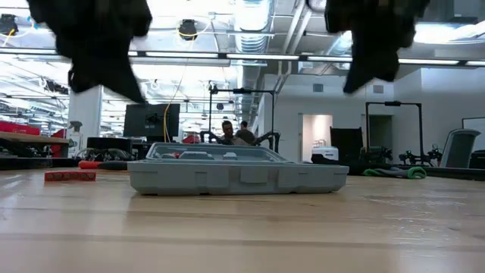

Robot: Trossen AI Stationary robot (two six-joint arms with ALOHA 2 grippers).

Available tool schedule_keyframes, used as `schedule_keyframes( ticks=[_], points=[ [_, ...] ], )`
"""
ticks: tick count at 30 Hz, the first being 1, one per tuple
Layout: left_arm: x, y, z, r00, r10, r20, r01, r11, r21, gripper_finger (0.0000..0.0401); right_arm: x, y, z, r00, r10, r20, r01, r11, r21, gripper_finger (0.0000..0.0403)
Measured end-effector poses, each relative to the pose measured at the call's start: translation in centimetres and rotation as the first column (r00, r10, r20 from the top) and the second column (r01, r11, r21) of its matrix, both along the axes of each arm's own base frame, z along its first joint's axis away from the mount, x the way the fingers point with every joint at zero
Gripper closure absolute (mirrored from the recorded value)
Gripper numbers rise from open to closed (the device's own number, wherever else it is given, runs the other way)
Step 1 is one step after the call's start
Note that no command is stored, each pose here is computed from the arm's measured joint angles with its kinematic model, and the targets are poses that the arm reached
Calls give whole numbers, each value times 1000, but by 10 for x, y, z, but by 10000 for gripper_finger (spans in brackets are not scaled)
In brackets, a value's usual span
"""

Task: Prefit tool cases
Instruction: Put the left orange screwdriver bits into the gray prefit tool case

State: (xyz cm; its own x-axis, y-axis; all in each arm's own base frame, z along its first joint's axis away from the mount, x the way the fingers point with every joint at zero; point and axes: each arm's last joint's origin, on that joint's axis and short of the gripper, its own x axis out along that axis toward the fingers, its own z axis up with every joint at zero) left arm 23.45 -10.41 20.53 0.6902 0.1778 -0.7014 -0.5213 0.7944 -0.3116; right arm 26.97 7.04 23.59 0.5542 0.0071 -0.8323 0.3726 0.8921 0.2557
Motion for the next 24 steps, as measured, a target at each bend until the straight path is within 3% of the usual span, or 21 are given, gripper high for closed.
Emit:
schedule_keyframes(
  ticks=[6,13,24],
  points=[
    [14,-7,-44,986,3,-169,-4,1000,-5,400,11,0,-55,995,-40,-97,40,999,-2,400],
    [36,-8,-75,980,-63,-190,50,996,-76,401,25,-6,-108,989,-66,-136,81,991,109,401],
    [38,-10,-78,982,-49,-180,34,996,-87,401,25,35,-104,998,24,-56,-9,964,264,402]
  ],
)
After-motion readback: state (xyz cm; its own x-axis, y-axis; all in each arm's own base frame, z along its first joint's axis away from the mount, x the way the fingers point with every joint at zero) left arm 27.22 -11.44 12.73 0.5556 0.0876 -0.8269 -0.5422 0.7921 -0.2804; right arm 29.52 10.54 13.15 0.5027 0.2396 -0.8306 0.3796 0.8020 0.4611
